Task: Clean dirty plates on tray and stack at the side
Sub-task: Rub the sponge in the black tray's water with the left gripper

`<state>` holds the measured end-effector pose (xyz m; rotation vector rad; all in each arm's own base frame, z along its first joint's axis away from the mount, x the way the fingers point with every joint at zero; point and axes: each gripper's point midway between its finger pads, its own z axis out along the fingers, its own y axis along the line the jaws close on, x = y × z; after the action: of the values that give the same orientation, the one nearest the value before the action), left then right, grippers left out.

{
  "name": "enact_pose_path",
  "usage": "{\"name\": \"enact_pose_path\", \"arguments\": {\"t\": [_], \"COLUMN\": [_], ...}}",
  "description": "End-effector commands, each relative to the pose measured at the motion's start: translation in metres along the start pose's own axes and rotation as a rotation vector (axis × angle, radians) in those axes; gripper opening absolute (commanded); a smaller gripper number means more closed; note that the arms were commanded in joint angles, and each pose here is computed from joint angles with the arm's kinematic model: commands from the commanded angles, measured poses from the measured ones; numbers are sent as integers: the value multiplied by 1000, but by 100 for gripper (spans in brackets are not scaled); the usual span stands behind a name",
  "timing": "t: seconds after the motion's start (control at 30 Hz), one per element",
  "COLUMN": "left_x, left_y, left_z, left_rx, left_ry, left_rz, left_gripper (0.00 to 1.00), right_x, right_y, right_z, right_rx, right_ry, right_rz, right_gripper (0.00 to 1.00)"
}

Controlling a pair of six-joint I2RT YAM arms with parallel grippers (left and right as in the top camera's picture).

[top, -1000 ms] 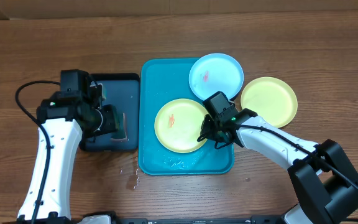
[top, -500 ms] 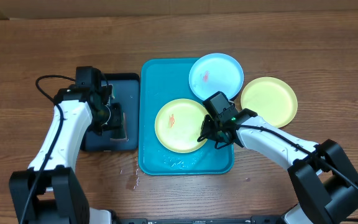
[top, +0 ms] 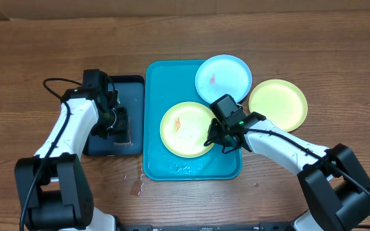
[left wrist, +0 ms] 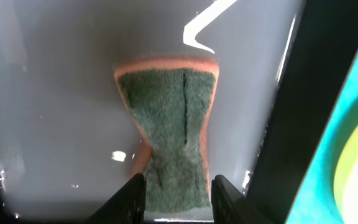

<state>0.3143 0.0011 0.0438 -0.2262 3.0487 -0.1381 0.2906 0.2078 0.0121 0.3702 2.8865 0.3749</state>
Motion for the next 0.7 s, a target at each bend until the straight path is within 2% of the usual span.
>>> {"name": "enact_pose_path", "arguments": {"t": [0.0,0.2,0.67], "left_x": [2,-1,11], "left_y": [1,2,5], "left_z": [9,11,32], "left_rx": [-16,-21,-22], "left_ry": [18,13,14], "left_rz": [16,16,16], "left_gripper": [36,40,39], "right_x": [-9,-9,-9], "right_y": [0,0,0], "right_z": [-1,-1,-1], "right_rx": [7,7,7], "right_ry": [-29,-30,-29], "right_rz": [2,2,2], "right_gripper": [4,4,4]}}
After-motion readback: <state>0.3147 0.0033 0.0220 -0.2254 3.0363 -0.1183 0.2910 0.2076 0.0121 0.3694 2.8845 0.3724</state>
